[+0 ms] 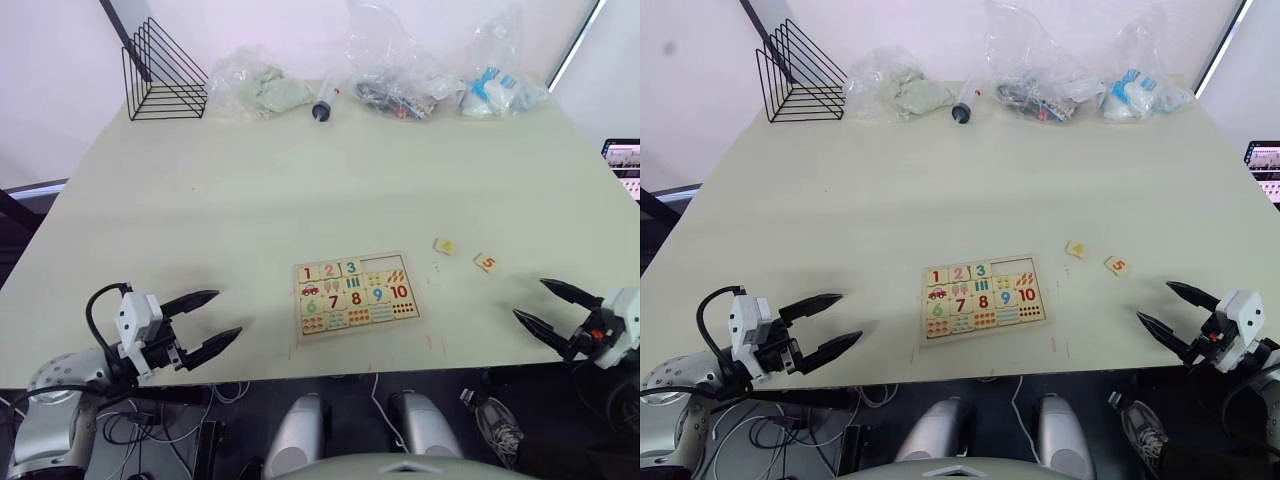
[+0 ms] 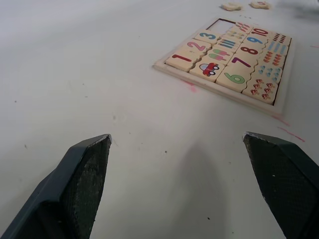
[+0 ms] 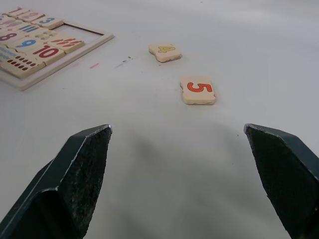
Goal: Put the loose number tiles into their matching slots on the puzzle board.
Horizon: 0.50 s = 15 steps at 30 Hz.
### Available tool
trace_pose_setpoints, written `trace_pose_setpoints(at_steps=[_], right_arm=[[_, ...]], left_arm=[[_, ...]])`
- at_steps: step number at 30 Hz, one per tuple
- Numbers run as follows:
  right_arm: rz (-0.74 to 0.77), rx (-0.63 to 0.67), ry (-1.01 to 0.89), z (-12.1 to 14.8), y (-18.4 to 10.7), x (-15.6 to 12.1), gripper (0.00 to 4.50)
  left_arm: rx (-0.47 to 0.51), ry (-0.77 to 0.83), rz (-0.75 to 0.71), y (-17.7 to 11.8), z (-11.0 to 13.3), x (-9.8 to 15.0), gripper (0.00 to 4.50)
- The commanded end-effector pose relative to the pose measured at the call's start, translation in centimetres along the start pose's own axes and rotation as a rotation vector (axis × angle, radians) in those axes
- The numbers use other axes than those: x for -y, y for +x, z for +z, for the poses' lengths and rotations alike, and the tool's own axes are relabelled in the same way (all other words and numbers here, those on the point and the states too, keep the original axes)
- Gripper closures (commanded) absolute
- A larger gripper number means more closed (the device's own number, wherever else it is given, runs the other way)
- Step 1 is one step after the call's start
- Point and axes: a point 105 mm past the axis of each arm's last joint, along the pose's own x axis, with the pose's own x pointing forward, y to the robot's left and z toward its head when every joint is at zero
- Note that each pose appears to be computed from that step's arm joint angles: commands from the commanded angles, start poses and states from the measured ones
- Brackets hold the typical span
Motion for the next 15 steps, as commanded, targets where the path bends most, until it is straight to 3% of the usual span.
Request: trace_pose_setpoints(at_steps=[1,12,15], right_arm=[[0.034,0.041,-0.036,1.4,0.5,0.1,0.04],[0.145,0.022,-0.112,4.2,4.7,0.6,0.04],[0.207,-0.041,-0.137,4.7,7.1,0.6,0.04]], left_arm=[[0.02,0.066,-0.034,0.0,1.4,-0.4,0.0],[0.049,0.126,-0.156,0.5,2.5,-0.5,0.0],[0.065,0.146,-0.21,1.1,3.1,-0.5,0.0]])
